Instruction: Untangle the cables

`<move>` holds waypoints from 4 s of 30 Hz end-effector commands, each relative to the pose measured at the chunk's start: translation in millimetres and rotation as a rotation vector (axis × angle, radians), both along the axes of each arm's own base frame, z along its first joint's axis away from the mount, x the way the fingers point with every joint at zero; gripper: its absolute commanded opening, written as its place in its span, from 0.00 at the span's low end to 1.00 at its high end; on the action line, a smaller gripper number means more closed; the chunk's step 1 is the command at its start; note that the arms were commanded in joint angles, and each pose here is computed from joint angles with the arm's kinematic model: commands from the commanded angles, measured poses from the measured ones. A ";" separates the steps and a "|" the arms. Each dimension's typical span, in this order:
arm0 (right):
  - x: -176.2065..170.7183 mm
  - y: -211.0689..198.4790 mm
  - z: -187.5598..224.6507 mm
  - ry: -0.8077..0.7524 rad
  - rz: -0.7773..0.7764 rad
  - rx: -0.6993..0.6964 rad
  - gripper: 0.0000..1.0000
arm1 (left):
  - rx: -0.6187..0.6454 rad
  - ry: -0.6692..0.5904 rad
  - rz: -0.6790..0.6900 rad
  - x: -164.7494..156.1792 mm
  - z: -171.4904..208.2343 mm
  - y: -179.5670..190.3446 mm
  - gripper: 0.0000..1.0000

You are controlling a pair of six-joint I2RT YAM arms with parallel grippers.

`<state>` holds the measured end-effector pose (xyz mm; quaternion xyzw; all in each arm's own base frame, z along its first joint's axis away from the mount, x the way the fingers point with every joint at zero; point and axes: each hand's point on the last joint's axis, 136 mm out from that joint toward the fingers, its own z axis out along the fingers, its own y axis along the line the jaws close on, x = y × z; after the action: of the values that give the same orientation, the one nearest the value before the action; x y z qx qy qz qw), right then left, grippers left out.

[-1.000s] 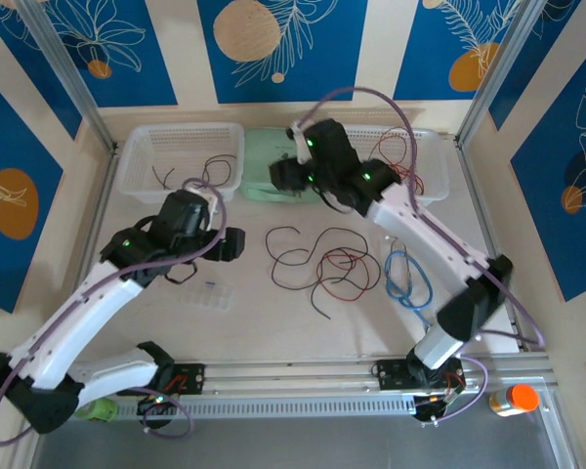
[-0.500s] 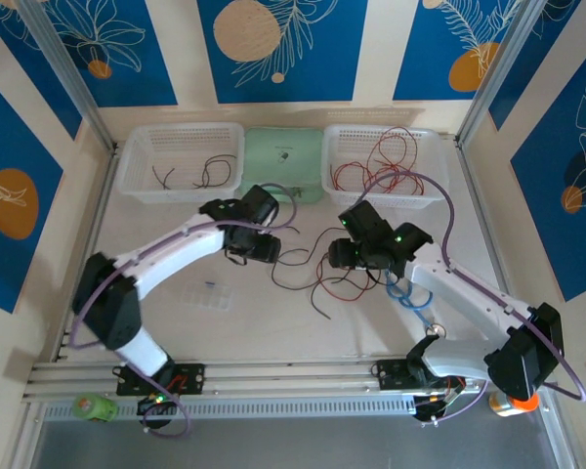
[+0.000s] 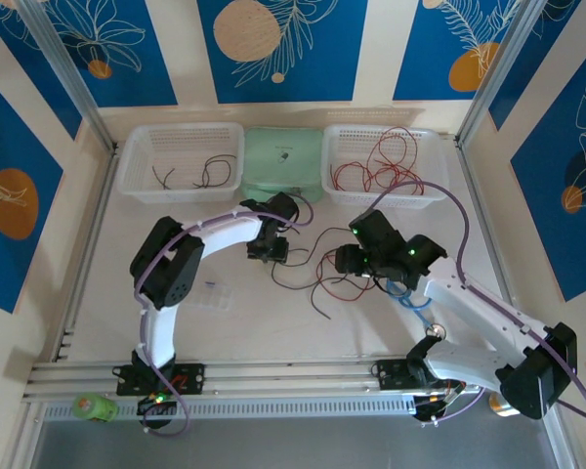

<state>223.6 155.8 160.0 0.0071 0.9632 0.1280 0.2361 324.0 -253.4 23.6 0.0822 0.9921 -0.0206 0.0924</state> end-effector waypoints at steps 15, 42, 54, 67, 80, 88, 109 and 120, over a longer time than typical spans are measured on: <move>-10.9 -14.5 -0.1 0.005 -0.031 0.079 0.55 | -0.018 -0.070 0.090 24.4 2.4 2.7 0.41; -12.4 -15.5 -3.4 0.017 -0.039 0.103 0.55 | 0.034 -0.060 0.104 28.0 -16.0 18.2 0.25; -14.2 -18.8 -2.4 0.003 -0.051 0.118 0.55 | 0.069 -0.048 0.103 24.0 -26.0 23.9 0.00; -12.7 -19.6 6.2 -0.025 -0.057 0.159 0.54 | -0.147 -0.325 -0.116 40.2 164.6 -18.1 0.00; -5.4 -16.6 25.8 -0.059 -0.064 0.203 0.53 | -0.238 -0.840 -0.152 42.6 394.3 12.9 0.00; -4.8 -14.1 30.9 -0.063 -0.065 0.223 0.52 | -0.182 -1.315 -0.091 48.9 513.2 51.3 0.00; 124.7 156.4 23.5 -0.079 0.059 0.748 0.76 | -0.291 -1.331 -0.129 26.2 516.6 55.3 0.00; 154.6 188.7 -54.0 -0.068 0.076 0.524 0.73 | -0.289 -1.364 -0.124 14.7 527.4 65.7 0.00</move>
<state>370.3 344.4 120.5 0.0368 0.8792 0.4123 0.2360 351.3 -200.2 527.4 0.1338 0.7158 -0.0911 0.6793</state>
